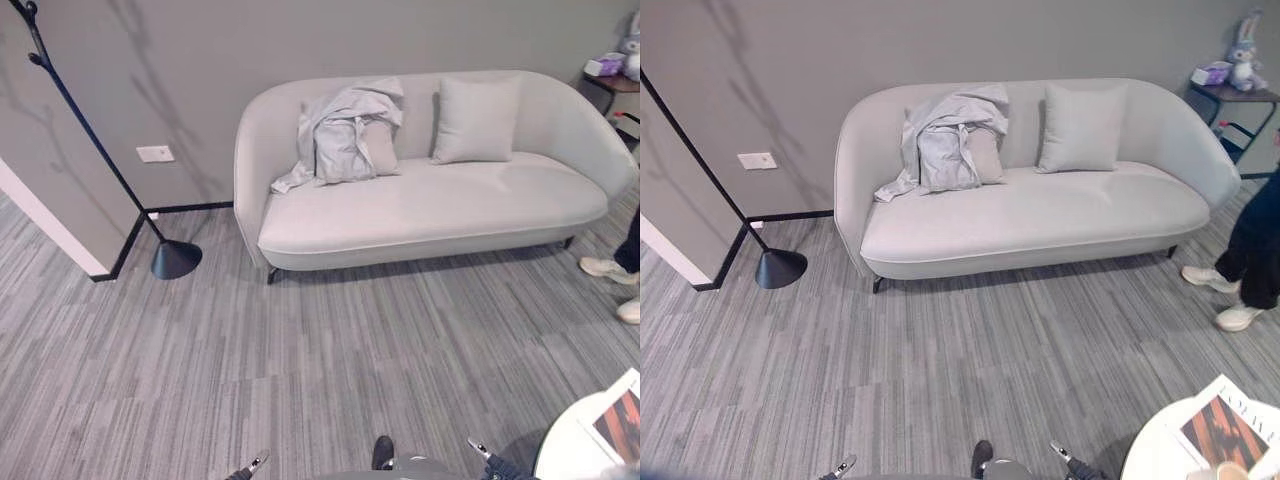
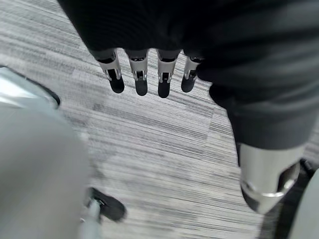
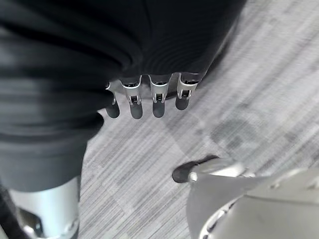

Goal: Hang the clothes on the sofa on the clothes rack.

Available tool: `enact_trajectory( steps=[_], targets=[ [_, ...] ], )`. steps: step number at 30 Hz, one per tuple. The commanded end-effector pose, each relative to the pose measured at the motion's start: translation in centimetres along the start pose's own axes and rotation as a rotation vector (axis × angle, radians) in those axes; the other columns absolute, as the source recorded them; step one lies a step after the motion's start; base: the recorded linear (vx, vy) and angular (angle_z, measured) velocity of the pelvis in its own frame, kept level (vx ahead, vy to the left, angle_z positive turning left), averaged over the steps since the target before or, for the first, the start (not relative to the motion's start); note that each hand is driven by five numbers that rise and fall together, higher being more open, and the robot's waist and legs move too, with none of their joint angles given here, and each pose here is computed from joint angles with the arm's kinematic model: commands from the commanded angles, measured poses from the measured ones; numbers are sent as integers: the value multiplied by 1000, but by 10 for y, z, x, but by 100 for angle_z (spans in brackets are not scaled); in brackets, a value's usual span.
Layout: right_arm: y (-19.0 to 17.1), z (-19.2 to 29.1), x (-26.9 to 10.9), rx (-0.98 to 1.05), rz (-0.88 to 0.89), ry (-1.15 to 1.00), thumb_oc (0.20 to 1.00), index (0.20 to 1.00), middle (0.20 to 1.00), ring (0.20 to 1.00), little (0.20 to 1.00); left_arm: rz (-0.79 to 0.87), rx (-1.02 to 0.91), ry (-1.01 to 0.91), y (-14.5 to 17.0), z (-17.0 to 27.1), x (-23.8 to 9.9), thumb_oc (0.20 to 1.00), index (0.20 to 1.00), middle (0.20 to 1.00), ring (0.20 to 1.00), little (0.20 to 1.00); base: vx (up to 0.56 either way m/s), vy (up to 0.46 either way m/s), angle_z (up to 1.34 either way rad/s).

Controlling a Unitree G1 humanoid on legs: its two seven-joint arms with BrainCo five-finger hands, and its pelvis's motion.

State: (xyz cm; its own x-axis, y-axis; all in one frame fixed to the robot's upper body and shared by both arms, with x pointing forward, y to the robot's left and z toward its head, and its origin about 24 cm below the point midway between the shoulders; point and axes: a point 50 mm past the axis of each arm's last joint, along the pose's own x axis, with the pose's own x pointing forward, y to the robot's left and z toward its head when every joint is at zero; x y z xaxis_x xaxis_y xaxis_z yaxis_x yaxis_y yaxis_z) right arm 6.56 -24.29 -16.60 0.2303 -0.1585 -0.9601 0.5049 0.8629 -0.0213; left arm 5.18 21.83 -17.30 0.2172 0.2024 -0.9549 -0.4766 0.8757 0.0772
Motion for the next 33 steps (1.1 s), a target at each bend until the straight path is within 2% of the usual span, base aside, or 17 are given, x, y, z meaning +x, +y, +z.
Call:
enact_trajectory(
  steps=[1, 5, 11, 14, 16, 18, 21, 24, 25, 26, 27, 28, 29, 31, 32, 33],
  targets=[
    [3, 29, 0, -112, -20, -118, 1000, 1000, 1000, 1000, 1000, 12, 14, -109, 1, 33, 2, 1000, 1000, 1000, 1000, 1000, 493, -484, 25],
    [7, 59, -3, -149, -28, -215, 1000, 1000, 1000, 1000, 1000, -8, 72, -141, -4, 40, 2, 1000, 1000, 1000, 1000, 1000, 309, -169, 20],
    [19, 81, -6, -76, 5, -300, 1000, 1000, 1000, 1000, 1000, 20, -12, -65, 5, 15, 1, 1000, 1000, 1000, 1000, 1000, 432, 112, -11],
    [45, 85, -6, -118, 74, -314, 1000, 1000, 1000, 1000, 1000, 95, -20, 101, 31, -29, -6, 1000, 1000, 1000, 1000, 1000, 741, 129, -23],
    [54, 77, -5, -153, 100, -305, 1000, 1000, 1000, 1000, 1000, 138, -44, 131, 44, -37, -9, 1000, 1000, 1000, 1000, 1000, 573, 112, -17],
    [68, 74, -6, -207, 131, -317, 1000, 1000, 1000, 1000, 1000, 171, -51, 119, 53, -29, -9, 1000, 1000, 1000, 1000, 1000, 508, 165, 13],
    [77, 87, -11, -266, 141, -391, 1000, 1000, 1000, 1000, 1000, 159, -9, 26, 48, -4, -5, 1000, 1000, 1000, 1000, 1000, 406, 239, -20],
    [82, 120, -24, -325, 75, -550, 1000, 1000, 1000, 1000, 1000, 136, 50, -121, 34, 34, -1, 1000, 1000, 1000, 1000, 1000, 380, 182, 17],
    [89, 151, -44, -429, 40, -725, 1000, 1000, 1000, 1000, 1000, 116, 68, -203, 25, 51, -2, 1000, 1000, 1000, 1000, 1000, 306, 70, 36],
    [88, 150, -44, -430, 38, -725, 1000, 1000, 1000, 1000, 1000, 115, 69, -203, 25, 51, -2, 1000, 1000, 1000, 1000, 1000, 305, -5, 38],
    [86, 166, -58, -534, -17, -831, 1000, 1000, 1000, 1000, 1000, 98, 68, -247, 21, 59, -3, 1000, 1000, 1000, 1000, 1000, 292, -130, 37],
    [74, 185, -75, -682, -148, -954, 1000, 1000, 1000, 1000, 1000, 71, 63, -310, 17, 68, -6, 1000, 1000, 1000, 1000, 1000, 292, -129, 45],
    [73, 185, -75, -683, -149, -953, 1000, 1000, 1000, 1000, 1000, 71, 63, -310, 17, 67, -6, 1000, 1000, 1000, 1000, 1000, 281, -182, 47],
    [61, 207, -95, -829, -325, -1077, 1000, 1000, 1000, 1000, 1000, 78, 92, -302, 16, 63, -5, 1000, 1000, 1000, 1000, 1000, 323, -218, 71],
    [61, 207, -95, -829, -326, -1078, 1000, 1000, 1000, 1000, 1000, 78, 92, -302, 16, 63, -5, 1000, 1000, 1000, 1000, 1000, 440, -251, 90],
    [56, 219, -108, -920, -430, -1153, 1000, 1000, 1000, 1000, 1000, 81, 144, -269, 13, 54, -3, 1000, 1000, 1000, 1000, 1000, 300, -149, 82]
  ],
)
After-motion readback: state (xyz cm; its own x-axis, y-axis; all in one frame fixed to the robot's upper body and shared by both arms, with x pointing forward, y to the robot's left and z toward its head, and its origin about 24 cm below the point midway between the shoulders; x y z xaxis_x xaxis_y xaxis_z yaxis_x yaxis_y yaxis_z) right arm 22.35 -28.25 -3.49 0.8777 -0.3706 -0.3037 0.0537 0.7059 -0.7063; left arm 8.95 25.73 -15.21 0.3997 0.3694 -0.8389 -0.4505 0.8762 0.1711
